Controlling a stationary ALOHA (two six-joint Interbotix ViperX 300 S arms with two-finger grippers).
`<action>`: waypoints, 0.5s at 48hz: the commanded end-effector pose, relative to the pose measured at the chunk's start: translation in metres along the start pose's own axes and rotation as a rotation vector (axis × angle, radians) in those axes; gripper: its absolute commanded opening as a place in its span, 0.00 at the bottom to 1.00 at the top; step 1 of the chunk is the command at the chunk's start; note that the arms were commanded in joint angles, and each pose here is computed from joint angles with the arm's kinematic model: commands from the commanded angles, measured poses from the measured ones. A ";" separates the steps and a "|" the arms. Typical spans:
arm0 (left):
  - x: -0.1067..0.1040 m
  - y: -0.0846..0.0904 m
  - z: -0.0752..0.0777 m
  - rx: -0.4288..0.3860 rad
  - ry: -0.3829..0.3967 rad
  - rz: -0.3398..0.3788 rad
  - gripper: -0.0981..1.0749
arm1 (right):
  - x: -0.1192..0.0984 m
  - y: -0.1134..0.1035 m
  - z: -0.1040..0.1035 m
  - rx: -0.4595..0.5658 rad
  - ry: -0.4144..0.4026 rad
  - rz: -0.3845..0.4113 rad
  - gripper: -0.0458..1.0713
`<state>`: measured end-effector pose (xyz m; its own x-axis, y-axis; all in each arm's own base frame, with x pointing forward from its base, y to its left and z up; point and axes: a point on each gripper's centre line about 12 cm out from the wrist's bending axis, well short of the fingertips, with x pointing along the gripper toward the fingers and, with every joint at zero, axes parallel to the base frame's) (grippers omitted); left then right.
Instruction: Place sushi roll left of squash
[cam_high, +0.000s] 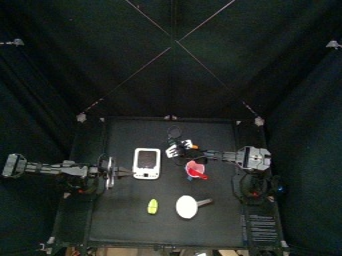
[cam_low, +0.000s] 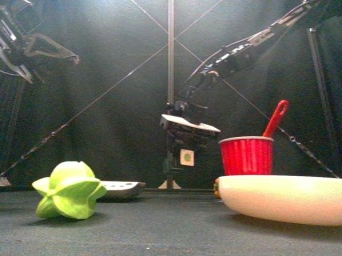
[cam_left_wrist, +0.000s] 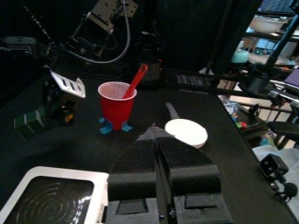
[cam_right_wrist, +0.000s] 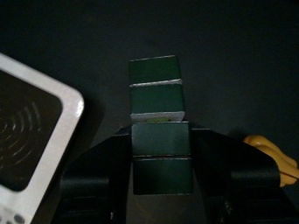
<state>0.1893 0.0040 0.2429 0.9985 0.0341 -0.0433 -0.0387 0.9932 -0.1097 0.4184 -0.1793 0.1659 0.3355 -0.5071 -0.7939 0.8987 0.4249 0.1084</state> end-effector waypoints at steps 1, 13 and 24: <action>0.002 0.000 0.004 0.001 -0.009 0.002 0.32 | -0.018 -0.002 0.015 0.063 -0.071 0.010 0.65; 0.002 0.000 0.004 -0.002 -0.011 0.002 0.32 | -0.006 -0.011 -0.003 0.218 -0.084 -0.051 0.65; 0.002 0.000 0.004 0.000 -0.010 0.002 0.32 | 0.005 -0.009 -0.012 0.271 -0.142 -0.102 0.65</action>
<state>0.1892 0.0043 0.2423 0.9984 0.0356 -0.0448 -0.0404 0.9932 -0.1096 0.4047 -0.1763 0.1450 0.2472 -0.6170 -0.7471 0.9689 0.1679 0.1820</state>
